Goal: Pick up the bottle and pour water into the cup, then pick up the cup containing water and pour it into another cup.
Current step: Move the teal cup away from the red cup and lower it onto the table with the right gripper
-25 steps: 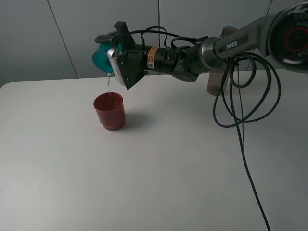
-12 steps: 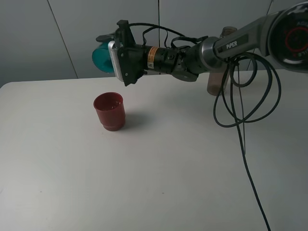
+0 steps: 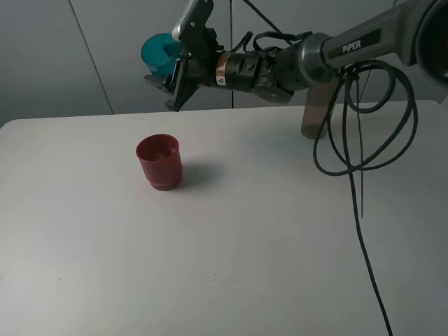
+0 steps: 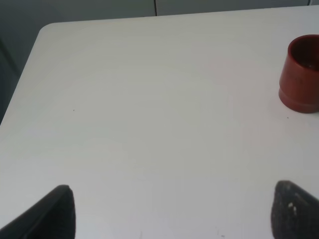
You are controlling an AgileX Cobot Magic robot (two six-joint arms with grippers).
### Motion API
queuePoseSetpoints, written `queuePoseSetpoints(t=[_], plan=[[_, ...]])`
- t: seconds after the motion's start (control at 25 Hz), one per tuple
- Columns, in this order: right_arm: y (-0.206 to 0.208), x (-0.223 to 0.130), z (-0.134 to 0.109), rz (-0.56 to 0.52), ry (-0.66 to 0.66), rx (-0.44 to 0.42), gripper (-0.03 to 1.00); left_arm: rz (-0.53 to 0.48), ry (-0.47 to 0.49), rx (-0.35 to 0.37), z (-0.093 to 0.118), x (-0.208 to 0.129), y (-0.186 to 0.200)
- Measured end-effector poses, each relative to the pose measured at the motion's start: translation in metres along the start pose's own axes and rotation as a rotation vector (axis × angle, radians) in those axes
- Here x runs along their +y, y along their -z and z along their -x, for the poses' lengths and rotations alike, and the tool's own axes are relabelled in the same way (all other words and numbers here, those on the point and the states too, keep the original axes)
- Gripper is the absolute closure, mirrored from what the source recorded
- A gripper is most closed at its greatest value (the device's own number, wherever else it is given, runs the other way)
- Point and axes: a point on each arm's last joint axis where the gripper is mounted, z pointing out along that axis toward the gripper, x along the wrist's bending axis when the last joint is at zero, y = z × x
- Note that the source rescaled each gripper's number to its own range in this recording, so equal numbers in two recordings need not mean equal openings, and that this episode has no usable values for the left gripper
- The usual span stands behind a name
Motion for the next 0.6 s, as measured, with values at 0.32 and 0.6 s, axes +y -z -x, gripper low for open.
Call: queuePoseSetpoints(t=[0.32,0.6], plan=[[0.030,0.013,-0.009,0.000,-0.305,0.014,0.91,0.000,0.000,0.000,0.000,0.000,0.000],[0.088,-0.006,-0.011,-0.069,-0.494,-0.165,0.91,0.000,0.000,0.000,0.000,0.000,0.000]])
